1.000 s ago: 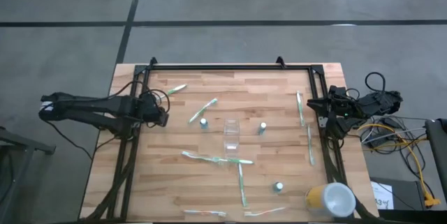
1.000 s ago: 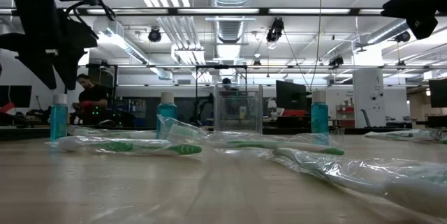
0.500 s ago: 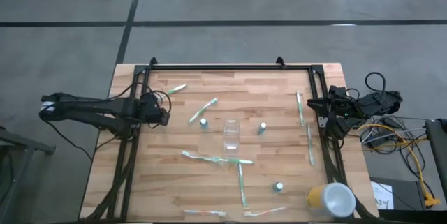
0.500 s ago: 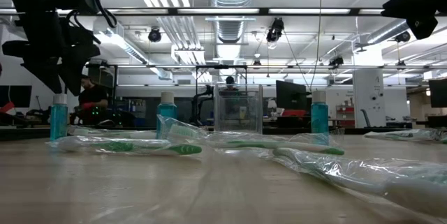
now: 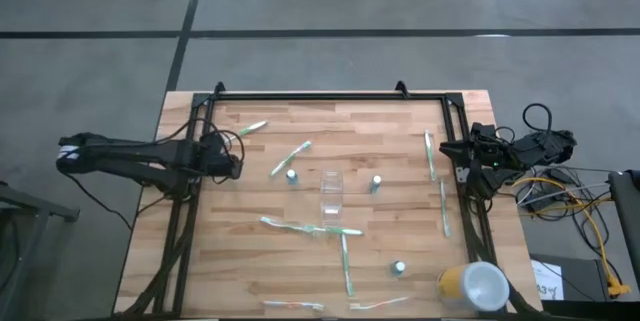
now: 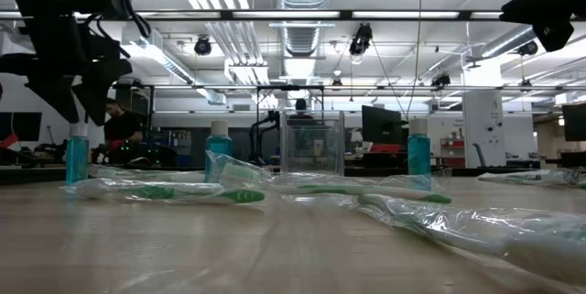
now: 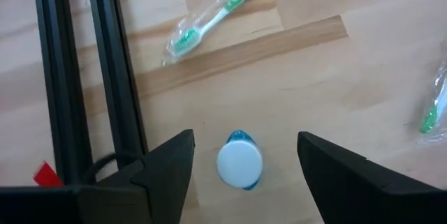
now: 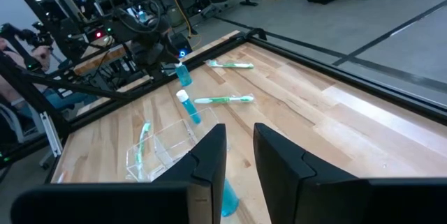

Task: Pick & Place toothbrushing station
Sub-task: Put the blue bottle into the middle of the transparent organizer

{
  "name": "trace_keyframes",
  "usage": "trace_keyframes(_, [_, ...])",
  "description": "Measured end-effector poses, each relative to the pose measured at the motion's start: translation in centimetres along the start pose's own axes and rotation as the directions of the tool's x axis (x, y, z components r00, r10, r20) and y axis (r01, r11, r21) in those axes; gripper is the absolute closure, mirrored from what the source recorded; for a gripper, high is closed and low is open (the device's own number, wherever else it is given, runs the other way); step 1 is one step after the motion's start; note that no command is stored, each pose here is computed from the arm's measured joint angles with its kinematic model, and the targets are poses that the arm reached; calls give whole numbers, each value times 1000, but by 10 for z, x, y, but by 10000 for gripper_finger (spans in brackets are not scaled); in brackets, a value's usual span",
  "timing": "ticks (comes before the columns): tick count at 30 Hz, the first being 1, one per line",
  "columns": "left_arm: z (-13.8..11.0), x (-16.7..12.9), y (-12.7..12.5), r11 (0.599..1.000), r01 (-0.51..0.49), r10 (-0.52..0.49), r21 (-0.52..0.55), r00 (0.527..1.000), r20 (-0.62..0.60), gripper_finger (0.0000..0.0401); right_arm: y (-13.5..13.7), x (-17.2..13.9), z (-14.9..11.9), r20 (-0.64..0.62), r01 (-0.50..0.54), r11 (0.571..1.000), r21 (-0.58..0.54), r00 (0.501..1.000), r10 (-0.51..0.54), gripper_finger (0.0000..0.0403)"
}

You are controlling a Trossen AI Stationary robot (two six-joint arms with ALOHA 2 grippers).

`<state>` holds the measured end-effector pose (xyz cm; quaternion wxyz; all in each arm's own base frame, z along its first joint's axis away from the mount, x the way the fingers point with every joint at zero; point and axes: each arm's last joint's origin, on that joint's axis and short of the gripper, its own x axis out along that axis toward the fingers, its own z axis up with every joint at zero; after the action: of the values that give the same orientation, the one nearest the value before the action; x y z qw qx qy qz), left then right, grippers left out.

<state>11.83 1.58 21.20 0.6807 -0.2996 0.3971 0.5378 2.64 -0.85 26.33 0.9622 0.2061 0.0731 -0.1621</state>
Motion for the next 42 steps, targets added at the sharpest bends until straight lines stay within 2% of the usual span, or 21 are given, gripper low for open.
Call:
trace_keyframes(13, [-2,4,-4,1000,-21,20,-23,999,-34,142,0,0,0,0,0,1000,0,1000,0,321])
trace_keyframes(25, [-7,14,-9,998,-50,48,-24,997,-58,142,0,0,0,0,0,1000,0,1000,0,335])
trace_keyframes(33, [-6,17,-8,998,-54,53,-39,998,-42,143,0,0,0,0,0,1000,0,1000,0,327])
trace_keyframes(42, [-6,17,-8,997,-54,52,-46,998,-47,192,0,0,0,0,0,1000,0,1000,0,329])
